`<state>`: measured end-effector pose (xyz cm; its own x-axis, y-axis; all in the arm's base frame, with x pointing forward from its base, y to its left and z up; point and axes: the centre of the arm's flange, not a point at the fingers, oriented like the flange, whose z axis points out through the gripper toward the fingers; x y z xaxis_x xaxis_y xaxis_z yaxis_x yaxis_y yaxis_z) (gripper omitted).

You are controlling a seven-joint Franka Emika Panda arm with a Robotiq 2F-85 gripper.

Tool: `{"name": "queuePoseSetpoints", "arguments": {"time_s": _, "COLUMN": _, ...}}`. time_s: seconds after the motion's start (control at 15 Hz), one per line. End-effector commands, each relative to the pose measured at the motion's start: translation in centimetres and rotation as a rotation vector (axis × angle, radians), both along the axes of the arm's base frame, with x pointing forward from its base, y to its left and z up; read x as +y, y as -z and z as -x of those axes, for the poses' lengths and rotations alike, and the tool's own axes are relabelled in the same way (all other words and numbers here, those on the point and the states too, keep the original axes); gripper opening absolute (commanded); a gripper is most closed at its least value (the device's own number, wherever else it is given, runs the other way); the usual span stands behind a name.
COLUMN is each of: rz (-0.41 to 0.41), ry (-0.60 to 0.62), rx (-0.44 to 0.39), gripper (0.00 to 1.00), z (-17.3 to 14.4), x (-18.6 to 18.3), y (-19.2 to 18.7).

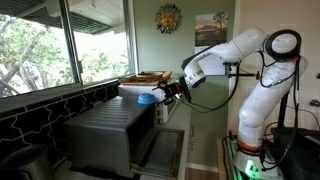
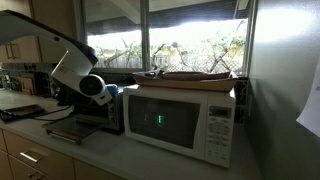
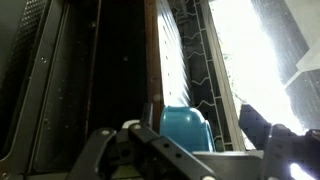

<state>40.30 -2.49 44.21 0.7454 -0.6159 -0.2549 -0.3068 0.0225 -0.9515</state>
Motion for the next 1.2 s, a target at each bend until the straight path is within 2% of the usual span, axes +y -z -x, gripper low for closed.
{"name": "queuePoseSetpoints", "arguments": {"time_s": 0.0, "rz": -0.009, "ry": 0.048, "rx": -0.023, "gripper": 0.68, "z": -1.0, "x": -0.1, "y": 0.9}}
{"name": "queuePoseSetpoints", "arguments": {"time_s": 0.13, "rz": -0.009, "ry": 0.063, "rx": -0.024, "gripper": 0.68, "z": -1.0, "x": -0.3, "y": 1.1}}
{"name": "queuePoseSetpoints", "arguments": {"time_s": 0.2, "rz": -0.008, "ry": 0.071, "rx": -0.023, "gripper": 0.62, "z": -1.1, "x": -0.4, "y": 1.2}}
{"name": "queuePoseSetpoints", "arguments": {"time_s": 0.27, "rz": -0.007, "ry": 0.076, "rx": -0.021, "gripper": 0.68, "z": -1.1, "x": -0.5, "y": 1.3}}
{"name": "queuePoseSetpoints", "arguments": {"time_s": 0.4, "rz": -0.005, "ry": 0.084, "rx": -0.017, "gripper": 0.92, "z": -1.2, "x": -0.7, "y": 1.4}}
{"name": "queuePoseSetpoints", "arguments": {"time_s": 0.53, "rz": -0.004, "ry": 0.084, "rx": -0.011, "gripper": 1.0, "z": -1.3, "x": -0.7, "y": 1.5}}
{"name": "queuePoseSetpoints", "arguments": {"time_s": 0.93, "rz": -0.005, "ry": 0.083, "rx": -0.016, "gripper": 0.96, "z": -1.9, "x": -0.5, "y": 1.6}}
{"name": "queuePoseSetpoints", "arguments": {"time_s": 1.07, "rz": 0.002, "ry": 0.085, "rx": -0.02, "gripper": 0.91, "z": -2.3, "x": -0.4, "y": 1.5}}
{"name": "queuePoseSetpoints", "arguments": {"time_s": 1.13, "rz": 0.006, "ry": 0.087, "rx": -0.02, "gripper": 0.82, "z": -2.4, "x": -0.5, "y": 1.5}}
